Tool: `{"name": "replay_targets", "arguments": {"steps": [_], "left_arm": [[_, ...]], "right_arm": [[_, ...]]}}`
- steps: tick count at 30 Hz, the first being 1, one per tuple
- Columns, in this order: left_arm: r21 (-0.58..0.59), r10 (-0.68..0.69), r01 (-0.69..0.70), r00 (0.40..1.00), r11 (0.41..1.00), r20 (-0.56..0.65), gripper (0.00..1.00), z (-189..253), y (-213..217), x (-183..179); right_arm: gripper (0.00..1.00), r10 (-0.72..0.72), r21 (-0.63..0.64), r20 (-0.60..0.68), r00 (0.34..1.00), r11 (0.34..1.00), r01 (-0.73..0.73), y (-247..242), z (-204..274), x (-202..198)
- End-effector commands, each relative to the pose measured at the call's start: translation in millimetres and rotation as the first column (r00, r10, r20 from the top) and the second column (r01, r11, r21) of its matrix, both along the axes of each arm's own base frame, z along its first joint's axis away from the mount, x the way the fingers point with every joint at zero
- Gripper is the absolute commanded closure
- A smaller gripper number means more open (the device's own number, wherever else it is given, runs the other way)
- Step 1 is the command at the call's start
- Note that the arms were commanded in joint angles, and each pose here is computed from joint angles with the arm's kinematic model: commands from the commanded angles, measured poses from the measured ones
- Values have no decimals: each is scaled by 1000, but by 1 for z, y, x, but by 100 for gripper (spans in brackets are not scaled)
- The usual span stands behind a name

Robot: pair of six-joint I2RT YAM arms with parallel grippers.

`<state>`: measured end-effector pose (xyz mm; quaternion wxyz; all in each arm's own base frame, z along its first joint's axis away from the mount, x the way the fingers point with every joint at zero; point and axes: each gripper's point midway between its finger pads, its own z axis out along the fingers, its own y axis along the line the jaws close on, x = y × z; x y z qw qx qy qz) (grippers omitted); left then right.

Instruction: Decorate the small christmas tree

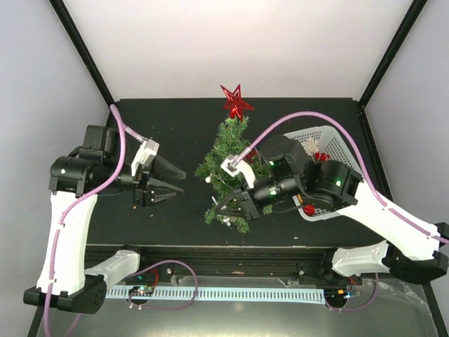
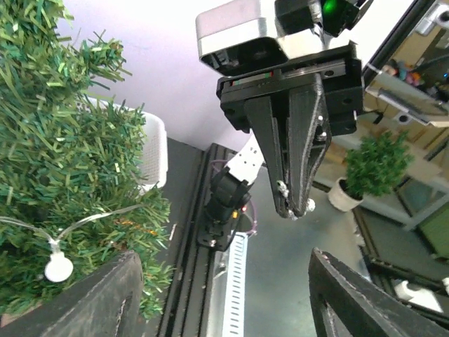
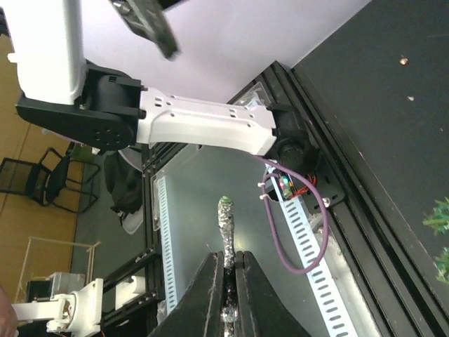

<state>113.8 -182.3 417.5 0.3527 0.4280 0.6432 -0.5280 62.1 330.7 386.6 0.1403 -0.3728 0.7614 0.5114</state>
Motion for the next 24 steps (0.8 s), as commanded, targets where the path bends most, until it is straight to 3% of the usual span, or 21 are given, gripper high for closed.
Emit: {"name": "replay_targets", "arguments": {"steps": [1, 6, 15, 20, 22, 24], "left_arm": [[-92, -54, 45, 993, 995, -104, 36, 0, -4, -4], [-168, -104, 54, 947, 984, -303, 42, -23, -5, 3], [-221, -163, 94, 933, 971, -321, 56, -14, -7, 4], [-298, -262, 146, 877, 943, -402, 69, -10, -6, 7], [-317, -301, 172, 854, 933, -425, 70, -13, -7, 5], [-316, -315, 186, 846, 930, -430, 62, -16, -8, 3]], "right_arm": [[96, 35, 30, 52, 998, 999, -37, 8, 19, -4], [96, 57, 17, 49, 997, 998, -58, 22, 17, -5], [96, 76, -10, 31, 997, 997, -76, 37, 9, -4], [97, 64, -22, 38, 997, 998, -63, 43, 8, 1], [97, 56, -31, 39, 998, 998, -55, 46, 7, 4], [97, 52, -34, 39, 998, 998, -50, 48, 7, 6]]}}
